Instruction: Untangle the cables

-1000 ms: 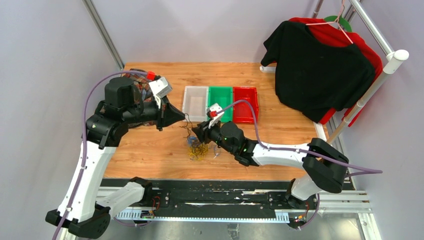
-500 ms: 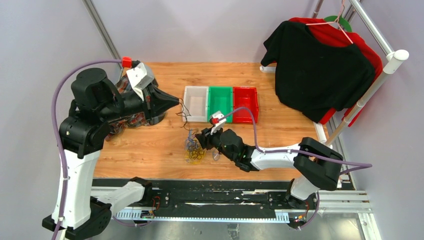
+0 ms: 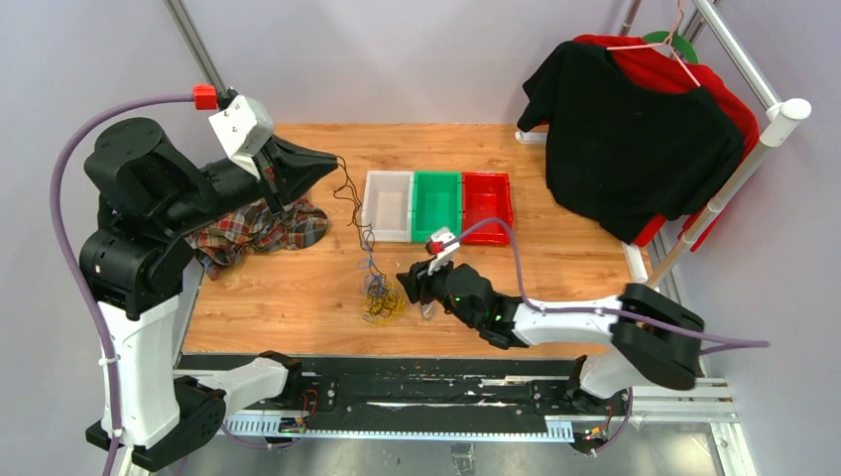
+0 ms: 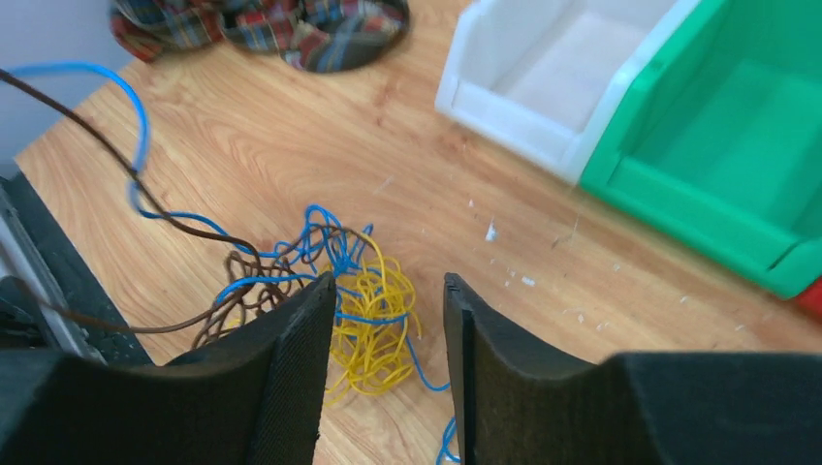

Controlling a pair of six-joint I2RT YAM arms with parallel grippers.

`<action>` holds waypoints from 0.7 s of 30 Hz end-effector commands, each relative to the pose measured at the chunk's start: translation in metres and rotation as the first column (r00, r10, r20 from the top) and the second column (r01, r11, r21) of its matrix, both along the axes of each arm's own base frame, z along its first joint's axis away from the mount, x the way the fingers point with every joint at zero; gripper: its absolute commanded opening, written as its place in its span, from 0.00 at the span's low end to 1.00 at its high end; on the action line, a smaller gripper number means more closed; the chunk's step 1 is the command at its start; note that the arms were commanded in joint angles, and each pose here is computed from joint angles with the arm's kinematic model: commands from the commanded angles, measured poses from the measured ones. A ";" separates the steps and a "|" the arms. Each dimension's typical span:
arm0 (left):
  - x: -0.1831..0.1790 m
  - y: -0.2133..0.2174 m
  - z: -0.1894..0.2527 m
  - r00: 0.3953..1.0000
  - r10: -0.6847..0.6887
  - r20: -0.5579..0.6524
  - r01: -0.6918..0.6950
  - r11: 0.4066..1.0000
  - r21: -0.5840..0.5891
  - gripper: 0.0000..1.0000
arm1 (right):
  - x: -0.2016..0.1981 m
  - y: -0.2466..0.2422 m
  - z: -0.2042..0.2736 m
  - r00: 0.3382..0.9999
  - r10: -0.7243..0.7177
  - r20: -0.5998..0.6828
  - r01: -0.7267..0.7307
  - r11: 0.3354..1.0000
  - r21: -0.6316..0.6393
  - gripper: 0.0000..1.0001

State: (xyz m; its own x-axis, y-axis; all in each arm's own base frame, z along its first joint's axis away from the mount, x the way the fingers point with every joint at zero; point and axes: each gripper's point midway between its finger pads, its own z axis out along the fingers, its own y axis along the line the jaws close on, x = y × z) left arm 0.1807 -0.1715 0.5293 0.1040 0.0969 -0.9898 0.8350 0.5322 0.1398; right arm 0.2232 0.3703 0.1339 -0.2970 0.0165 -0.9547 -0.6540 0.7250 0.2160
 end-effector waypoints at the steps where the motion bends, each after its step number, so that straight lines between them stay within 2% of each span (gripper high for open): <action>1: -0.003 0.002 0.010 0.999 0.012 0.043 -0.011 1.000 -0.010 0.00 | -0.003 -0.010 0.071 0.993 -0.001 0.119 -0.009 0.997 0.078 0.53; 3: 0.000 0.001 -0.007 1.000 0.013 0.000 -0.013 1.000 0.004 0.01 | -0.011 -0.008 0.101 0.986 0.043 0.159 -0.061 0.992 0.112 0.68; 4: 0.002 0.002 -0.015 1.000 0.020 -0.017 -0.020 1.000 0.012 0.01 | -0.014 -0.006 0.114 0.982 0.060 0.179 -0.082 0.989 0.121 0.70; 9: 0.008 0.002 -0.045 0.996 0.035 -0.087 -0.031 0.999 0.040 0.00 | -0.030 0.007 0.158 0.950 0.121 0.288 -0.167 0.976 0.140 0.71; 15: 0.008 0.004 -0.058 0.993 0.050 -0.106 -0.044 0.998 0.054 0.00 | -0.030 0.025 0.175 0.932 0.140 0.334 -0.203 0.965 0.163 0.72; 18: 0.007 0.005 -0.060 0.993 0.050 -0.108 -0.044 0.997 0.057 0.00 | -0.026 0.034 0.177 0.929 0.135 0.345 -0.201 0.966 0.164 0.73; 21: 0.004 0.004 -0.063 0.992 0.043 -0.118 -0.037 0.998 0.054 0.00 | -0.010 0.036 0.176 0.937 0.059 0.345 -0.122 0.979 0.164 0.74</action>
